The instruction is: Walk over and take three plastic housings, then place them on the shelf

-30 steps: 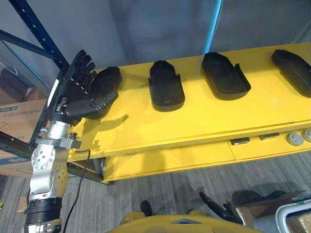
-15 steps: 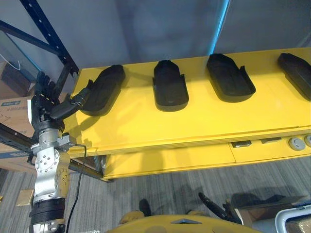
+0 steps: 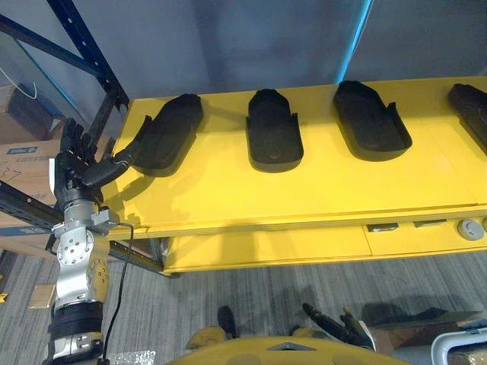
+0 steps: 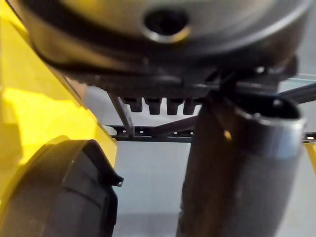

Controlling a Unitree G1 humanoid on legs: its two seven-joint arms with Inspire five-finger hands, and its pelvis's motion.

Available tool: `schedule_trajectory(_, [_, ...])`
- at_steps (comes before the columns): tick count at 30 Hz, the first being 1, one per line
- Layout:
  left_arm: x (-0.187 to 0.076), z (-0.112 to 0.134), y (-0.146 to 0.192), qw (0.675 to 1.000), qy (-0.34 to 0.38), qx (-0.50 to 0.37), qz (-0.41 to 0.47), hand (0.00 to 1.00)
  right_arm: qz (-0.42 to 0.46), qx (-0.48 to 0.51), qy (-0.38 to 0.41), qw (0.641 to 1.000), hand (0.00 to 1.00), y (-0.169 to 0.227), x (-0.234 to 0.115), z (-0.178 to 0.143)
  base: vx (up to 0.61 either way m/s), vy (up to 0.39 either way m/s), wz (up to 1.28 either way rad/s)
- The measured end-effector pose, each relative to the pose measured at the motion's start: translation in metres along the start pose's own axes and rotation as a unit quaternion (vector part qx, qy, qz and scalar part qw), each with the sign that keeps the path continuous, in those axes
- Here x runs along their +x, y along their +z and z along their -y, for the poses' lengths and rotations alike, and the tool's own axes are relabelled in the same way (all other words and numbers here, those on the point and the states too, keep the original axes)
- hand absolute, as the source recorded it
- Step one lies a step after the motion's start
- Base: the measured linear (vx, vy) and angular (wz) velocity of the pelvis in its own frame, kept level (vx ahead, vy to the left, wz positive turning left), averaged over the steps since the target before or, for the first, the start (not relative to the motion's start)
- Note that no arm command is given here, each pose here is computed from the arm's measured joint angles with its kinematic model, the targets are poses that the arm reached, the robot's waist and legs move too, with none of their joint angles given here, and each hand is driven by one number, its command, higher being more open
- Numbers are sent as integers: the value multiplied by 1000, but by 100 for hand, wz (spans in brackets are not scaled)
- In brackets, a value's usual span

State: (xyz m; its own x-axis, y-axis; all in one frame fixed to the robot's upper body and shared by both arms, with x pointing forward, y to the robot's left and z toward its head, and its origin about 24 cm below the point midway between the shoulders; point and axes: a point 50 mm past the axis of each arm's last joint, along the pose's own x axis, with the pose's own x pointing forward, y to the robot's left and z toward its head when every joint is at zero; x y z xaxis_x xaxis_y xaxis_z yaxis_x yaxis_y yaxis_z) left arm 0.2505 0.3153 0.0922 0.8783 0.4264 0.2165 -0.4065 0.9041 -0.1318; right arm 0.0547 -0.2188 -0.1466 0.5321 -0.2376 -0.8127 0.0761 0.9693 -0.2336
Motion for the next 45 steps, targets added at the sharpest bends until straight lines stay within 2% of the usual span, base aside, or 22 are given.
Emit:
schedule_trajectory(7, [26, -6, 6, 1000, 7, 0, -1, 100, 3, -1, 3, 1000, 100, 2, 1, 0, 9, 10, -4])
schedule_trajectory(13, [35, -13, 1, 1000, 16, -6, -21, 100, 9, 0, 5, 1000, 100, 6, 2, -1, 39, 3, -9])
schedule_trajectory(16, [38, -7, -4, 999, 1, -5, -35, 100, 10, 0, 5, 1000, 100, 6, 2, -1, 10, 10, -10])
schedule_trajectory(20, [39, -6, -8, 998, -27, -25, -49, 100, 12, -1, 5, 1000, 100, 6, 2, -1, -27, 16, -13])
schedule_trajectory(24, [39, 2, -11, 991, -112, -26, -75, 100, 11, 0, 5, 1000, 100, 6, 2, -1, -43, 22, -1])
schedule_trajectory(28, [37, 8, -14, 981, -162, -54, -89, 100, 12, 1, 11, 1000, 100, 6, 1, -1, 0, 0, 0])
schedule_trajectory(35, [32, 9, -19, 971, -193, -88, -108, 100, 14, 1, 12, 1000, 100, 7, 2, 1, 21, 0, -1])
schedule_trajectory(41, [29, 5, -22, 974, -178, -81, -113, 100, 14, 1, 9, 1000, 100, 7, 2, 2, 12, 3, -2])
schedule_trajectory(45, [25, -8, -25, 988, -107, -12, -108, 100, 14, 0, 5, 1000, 100, 6, 2, 3, -15, 4, -2])
